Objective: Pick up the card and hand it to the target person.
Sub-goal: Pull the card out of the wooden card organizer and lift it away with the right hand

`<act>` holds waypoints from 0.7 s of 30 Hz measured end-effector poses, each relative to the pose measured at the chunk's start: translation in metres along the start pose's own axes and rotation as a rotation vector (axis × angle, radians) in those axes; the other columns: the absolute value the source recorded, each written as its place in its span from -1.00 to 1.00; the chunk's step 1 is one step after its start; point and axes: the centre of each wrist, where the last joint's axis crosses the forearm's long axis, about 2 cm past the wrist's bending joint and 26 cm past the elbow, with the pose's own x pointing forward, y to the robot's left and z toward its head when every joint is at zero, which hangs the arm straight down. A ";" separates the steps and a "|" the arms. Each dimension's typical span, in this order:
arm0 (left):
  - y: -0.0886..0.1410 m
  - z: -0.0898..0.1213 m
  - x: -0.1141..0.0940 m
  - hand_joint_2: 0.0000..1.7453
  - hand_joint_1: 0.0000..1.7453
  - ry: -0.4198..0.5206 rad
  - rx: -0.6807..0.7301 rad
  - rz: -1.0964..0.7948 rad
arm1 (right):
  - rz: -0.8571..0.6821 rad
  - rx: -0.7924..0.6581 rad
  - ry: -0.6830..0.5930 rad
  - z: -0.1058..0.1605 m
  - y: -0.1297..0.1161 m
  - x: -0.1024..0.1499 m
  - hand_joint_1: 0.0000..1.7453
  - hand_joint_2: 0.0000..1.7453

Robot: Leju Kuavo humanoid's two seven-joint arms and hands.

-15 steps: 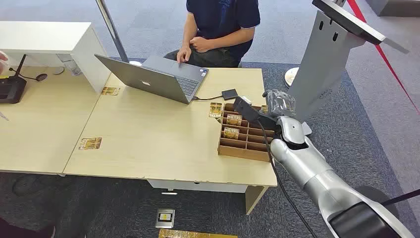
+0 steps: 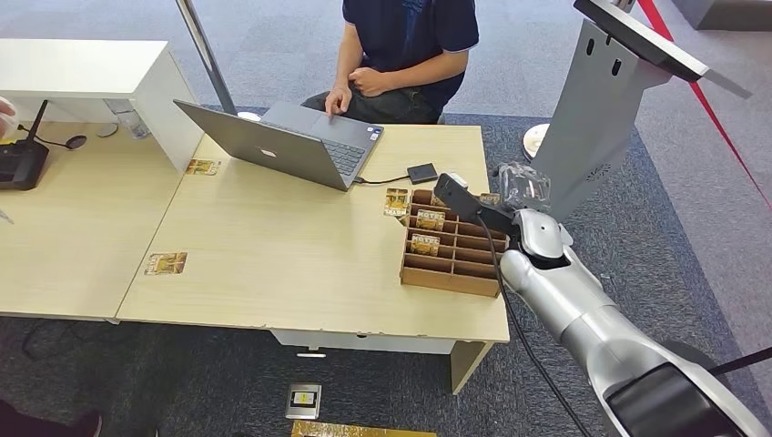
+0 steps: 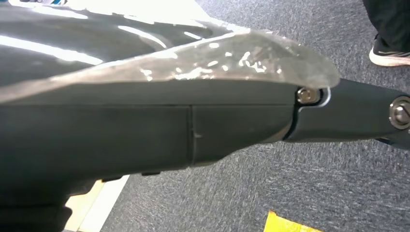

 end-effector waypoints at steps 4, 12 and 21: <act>0.000 0.000 0.000 -1.00 -1.00 -0.002 0.000 -0.001 | 0.002 0.011 0.002 0.000 0.001 0.001 -0.22 1.00; 0.000 0.000 0.000 -1.00 -1.00 -0.003 0.000 0.001 | -0.012 0.020 0.000 0.001 0.002 0.001 -0.22 1.00; 0.000 0.000 0.000 -1.00 -1.00 0.003 0.000 0.005 | -0.010 0.033 0.008 0.002 0.006 -0.001 -0.16 1.00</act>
